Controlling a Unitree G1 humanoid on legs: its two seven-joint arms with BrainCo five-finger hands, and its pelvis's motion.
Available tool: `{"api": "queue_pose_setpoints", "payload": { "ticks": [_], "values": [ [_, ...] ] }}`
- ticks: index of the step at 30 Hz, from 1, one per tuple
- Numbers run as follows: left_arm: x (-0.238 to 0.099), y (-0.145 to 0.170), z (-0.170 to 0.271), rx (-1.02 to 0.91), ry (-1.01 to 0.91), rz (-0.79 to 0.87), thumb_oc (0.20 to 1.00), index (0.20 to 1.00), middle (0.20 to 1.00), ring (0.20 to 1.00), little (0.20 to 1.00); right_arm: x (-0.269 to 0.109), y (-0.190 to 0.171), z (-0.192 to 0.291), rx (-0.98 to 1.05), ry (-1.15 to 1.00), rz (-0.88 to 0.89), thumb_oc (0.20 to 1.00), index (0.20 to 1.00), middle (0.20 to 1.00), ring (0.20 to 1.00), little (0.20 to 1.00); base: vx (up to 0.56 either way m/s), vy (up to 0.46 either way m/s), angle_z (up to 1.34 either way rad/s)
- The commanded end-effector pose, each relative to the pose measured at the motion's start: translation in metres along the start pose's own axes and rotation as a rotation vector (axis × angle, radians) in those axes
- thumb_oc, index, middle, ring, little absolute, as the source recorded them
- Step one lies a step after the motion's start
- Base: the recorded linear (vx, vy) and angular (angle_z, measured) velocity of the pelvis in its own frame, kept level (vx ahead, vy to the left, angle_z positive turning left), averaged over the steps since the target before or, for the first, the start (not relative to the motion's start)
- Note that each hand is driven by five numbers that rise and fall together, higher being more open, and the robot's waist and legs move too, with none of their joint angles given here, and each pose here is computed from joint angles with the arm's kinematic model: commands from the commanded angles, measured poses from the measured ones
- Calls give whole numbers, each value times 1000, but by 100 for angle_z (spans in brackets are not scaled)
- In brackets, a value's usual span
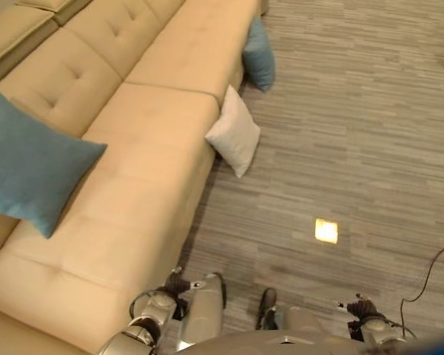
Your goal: Pick up all the scattered cushions and arrange them neatly on the sofa.
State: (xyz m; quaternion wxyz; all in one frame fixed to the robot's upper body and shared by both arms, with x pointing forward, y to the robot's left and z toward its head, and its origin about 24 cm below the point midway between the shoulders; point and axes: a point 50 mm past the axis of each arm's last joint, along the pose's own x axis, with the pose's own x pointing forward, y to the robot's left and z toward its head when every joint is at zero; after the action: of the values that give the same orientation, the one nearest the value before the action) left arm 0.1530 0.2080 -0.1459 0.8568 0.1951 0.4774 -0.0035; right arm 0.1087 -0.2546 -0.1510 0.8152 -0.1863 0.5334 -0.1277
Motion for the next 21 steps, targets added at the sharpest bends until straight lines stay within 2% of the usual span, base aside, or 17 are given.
{"api": "queue_pose_setpoints", "payload": {
  "ticks": [1,8,11,16,21],
  "values": [
    [0,-2,-1,-5,2,4,1000,1000,1000,1000,1000,-1,-4,-4,-40,-18,-31,1000,1000,1000,1000,1000,280,32,-72],
    [-3,-2,-15,-22,49,13,1000,1000,1000,1000,1000,-4,1,-16,-83,15,-6,1000,1000,1000,1000,1000,316,107,-86],
    [-2,1,-12,-4,34,20,1000,1000,1000,1000,1000,-5,3,-22,-98,35,7,1000,1000,1000,1000,1000,230,153,-29],
    [0,7,-1,-34,-5,49,1000,1000,1000,1000,1000,-3,4,-2,-99,-27,6,1000,1000,1000,1000,1000,176,84,-3],
    [-1,0,-7,7,21,27,1000,1000,1000,1000,1000,2,-9,20,-105,-93,-18,1000,1000,1000,1000,1000,370,-156,-2]
  ]
}}
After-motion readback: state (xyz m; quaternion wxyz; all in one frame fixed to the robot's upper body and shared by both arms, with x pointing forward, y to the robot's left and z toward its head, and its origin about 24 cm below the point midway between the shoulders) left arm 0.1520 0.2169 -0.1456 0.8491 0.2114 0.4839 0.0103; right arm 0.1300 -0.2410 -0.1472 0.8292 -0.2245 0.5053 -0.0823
